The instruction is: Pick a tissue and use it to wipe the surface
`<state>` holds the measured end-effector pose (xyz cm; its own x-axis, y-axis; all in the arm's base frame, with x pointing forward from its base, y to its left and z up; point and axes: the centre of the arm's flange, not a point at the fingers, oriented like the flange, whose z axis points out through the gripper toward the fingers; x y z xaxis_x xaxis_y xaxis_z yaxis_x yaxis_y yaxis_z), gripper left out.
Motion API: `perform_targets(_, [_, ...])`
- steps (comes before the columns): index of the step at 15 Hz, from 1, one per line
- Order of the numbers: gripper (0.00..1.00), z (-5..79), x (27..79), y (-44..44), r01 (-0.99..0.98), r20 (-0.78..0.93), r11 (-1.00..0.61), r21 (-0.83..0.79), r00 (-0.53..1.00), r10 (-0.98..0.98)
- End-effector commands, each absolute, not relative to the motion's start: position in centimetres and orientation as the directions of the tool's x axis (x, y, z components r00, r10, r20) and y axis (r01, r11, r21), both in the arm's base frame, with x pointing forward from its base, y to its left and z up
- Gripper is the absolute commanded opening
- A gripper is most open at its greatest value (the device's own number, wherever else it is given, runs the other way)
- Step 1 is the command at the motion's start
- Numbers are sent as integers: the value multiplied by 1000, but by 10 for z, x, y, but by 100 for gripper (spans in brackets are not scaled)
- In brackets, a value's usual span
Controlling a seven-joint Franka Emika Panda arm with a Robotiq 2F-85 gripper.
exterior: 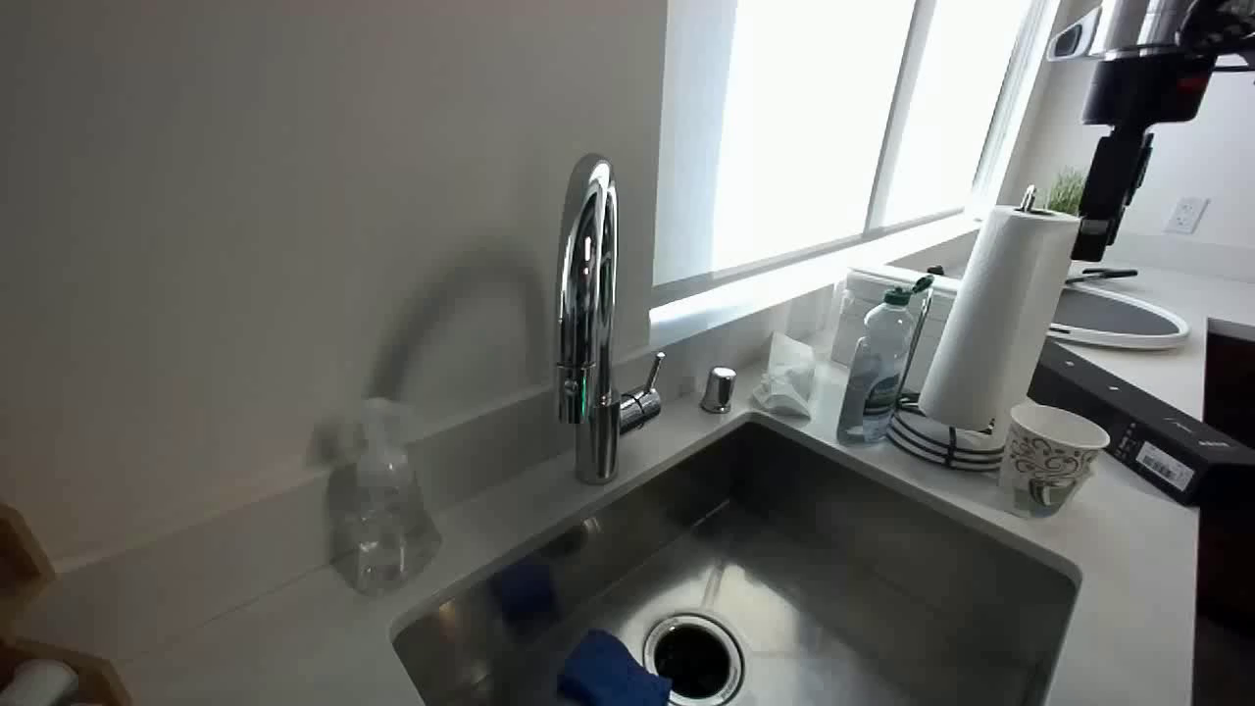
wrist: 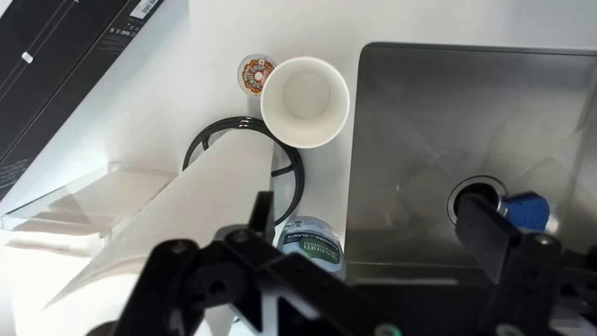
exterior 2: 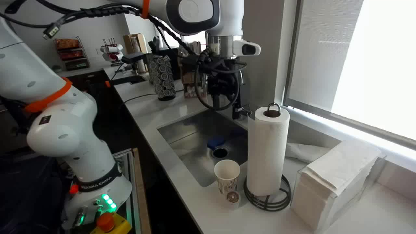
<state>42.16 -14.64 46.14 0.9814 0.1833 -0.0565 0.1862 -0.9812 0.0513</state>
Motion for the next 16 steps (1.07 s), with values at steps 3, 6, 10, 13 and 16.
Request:
perform_targets(3, [100,461,422,-146,186,-57,-981,51,981,183])
perform_targets(6, [100,464,421,-151,174,-46,-984,41,984,172])
perform_targets(10, [100,472,417,-166,61,-18,-997,45,998,60])
perform_targets(13, [100,475,414,-176,-83,6,-993,87,997,-83])
perform_targets(16, [100,472,415,-178,-223,67,-968,114,974,-217])
